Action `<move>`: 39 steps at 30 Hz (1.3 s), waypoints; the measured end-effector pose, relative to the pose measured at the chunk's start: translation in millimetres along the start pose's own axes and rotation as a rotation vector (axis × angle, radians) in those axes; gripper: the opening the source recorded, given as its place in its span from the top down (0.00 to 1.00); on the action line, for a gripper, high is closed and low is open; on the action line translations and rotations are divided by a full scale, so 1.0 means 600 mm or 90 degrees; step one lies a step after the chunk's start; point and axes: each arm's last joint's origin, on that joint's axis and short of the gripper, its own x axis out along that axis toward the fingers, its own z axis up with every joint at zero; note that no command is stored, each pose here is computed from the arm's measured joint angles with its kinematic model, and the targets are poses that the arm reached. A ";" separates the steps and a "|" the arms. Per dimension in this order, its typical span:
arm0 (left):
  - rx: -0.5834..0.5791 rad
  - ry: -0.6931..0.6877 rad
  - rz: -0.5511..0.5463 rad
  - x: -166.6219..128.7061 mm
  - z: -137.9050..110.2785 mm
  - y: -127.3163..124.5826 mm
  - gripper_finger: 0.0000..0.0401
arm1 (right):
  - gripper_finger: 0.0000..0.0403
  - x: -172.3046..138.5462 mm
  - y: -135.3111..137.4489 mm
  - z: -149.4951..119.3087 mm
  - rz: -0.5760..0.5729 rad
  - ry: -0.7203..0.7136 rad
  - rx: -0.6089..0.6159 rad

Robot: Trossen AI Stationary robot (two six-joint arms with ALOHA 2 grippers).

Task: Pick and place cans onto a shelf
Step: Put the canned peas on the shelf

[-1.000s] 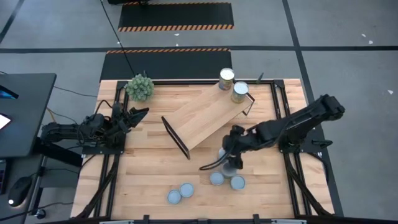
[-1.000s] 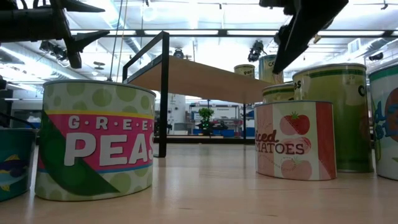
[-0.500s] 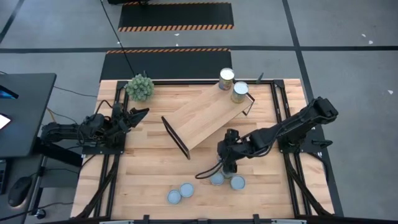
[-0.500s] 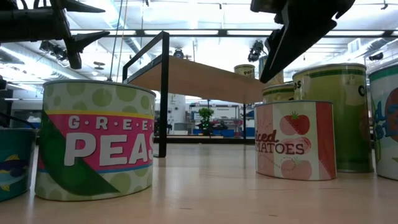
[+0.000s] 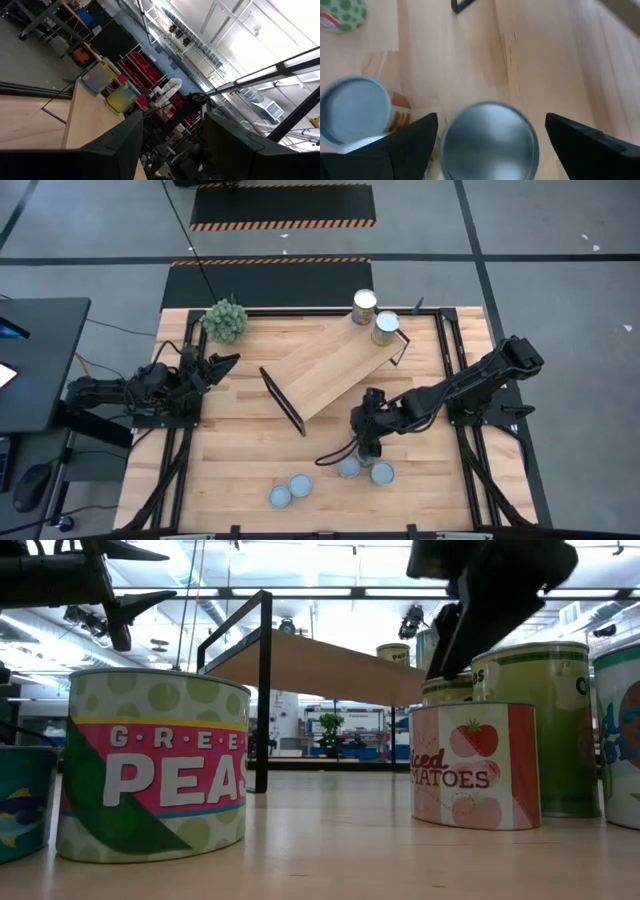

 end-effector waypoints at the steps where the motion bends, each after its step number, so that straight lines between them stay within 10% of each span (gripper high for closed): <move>1: 0.000 0.000 0.000 0.000 0.000 0.000 0.46 | 0.06 0.002 0.000 -0.002 0.004 0.001 0.003; 39: 0.002 0.000 0.000 0.000 0.000 0.000 0.46 | 0.21 -0.006 -0.061 0.001 0.056 0.105 -0.018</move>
